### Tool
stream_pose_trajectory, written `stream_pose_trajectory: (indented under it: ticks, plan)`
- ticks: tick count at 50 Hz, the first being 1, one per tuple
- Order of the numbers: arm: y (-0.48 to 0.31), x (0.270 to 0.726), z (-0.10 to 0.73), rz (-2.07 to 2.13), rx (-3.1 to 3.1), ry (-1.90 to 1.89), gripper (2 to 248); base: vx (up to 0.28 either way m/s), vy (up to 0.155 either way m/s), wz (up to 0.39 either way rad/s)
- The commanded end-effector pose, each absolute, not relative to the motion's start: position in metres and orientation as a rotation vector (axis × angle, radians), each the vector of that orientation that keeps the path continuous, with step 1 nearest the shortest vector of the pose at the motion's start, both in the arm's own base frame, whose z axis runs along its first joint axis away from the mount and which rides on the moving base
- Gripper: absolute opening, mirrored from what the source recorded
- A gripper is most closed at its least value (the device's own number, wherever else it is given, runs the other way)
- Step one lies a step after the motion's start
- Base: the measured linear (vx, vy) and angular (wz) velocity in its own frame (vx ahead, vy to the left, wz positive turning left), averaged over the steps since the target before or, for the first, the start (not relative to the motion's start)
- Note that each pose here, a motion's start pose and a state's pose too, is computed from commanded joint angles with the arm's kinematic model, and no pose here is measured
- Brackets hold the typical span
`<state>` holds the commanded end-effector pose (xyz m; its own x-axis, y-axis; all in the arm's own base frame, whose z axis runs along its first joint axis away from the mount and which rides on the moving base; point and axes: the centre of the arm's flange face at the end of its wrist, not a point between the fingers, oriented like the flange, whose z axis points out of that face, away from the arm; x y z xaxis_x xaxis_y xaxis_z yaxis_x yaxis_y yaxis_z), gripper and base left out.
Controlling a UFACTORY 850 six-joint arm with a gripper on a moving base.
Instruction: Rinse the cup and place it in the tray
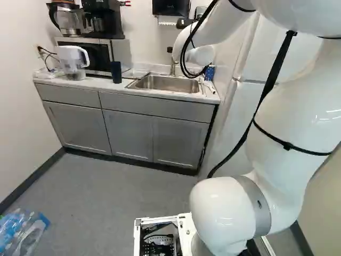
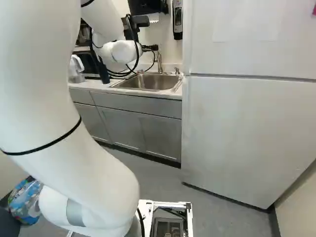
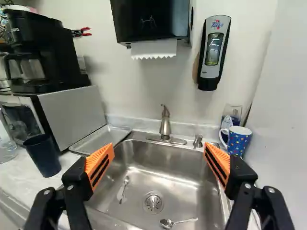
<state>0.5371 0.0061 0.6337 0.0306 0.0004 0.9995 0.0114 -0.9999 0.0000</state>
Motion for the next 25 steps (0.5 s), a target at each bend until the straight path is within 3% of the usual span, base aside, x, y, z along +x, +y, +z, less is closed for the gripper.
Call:
stream_pose_trajectory:
  ticks: [12,25]
  plan:
    - [0.0061,0.5371,0.6337,-2.182,-2.249,-0.013,247,0.11,0.002,0.003]
    - [0.0061,0.5371,0.6337,-2.182,-2.249,-0.013,247,0.141,0.032,0.138]
